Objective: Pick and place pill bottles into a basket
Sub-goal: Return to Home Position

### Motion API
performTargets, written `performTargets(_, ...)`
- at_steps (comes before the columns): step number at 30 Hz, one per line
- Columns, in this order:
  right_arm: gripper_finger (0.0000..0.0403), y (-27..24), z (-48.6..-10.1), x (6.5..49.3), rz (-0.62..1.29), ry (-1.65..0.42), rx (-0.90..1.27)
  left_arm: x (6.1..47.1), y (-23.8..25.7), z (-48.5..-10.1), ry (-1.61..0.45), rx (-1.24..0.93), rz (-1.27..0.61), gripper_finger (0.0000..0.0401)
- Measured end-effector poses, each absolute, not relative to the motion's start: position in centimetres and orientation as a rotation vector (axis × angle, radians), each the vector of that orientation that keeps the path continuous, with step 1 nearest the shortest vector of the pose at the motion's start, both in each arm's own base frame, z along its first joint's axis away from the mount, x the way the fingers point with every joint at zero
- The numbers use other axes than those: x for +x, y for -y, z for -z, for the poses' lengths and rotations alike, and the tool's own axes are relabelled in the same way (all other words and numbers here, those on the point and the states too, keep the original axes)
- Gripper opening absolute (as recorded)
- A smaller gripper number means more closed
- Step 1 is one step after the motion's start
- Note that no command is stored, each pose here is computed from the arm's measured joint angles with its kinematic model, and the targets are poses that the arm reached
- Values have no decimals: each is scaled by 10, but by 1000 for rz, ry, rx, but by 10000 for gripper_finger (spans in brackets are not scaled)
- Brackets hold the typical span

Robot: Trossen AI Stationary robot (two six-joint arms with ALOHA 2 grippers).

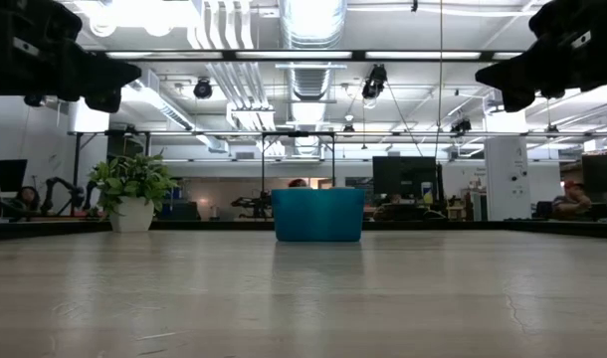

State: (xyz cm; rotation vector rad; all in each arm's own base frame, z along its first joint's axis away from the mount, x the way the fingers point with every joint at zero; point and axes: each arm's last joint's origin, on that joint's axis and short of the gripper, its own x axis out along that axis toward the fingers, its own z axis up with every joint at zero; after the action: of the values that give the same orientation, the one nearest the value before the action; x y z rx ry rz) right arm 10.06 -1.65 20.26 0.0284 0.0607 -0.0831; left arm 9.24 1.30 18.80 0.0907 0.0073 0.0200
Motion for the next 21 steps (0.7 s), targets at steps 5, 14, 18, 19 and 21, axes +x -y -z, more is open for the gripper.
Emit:
performTargets(5, 8, 17, -202, 101, 84, -64, 10, 95, -13, -184, -24, 53, -19, 8)
performTargets(14, 8, 17, -201, 101, 85, -68, -8, 98, -13, -171, -9, 56, -10, 8)
performTargets(18, 8, 17, -199, 101, 85, -72, -8, 99, -13, -169, -17, 55, -7, 8)
performTargets(19, 8, 17, -199, 101, 85, -73, -6, 99, -13, -169, -18, 54, -7, 8)
performTargets(21, 8, 17, -198, 101, 85, -75, 1, 99, -13, -169, -20, 54, -8, 8)
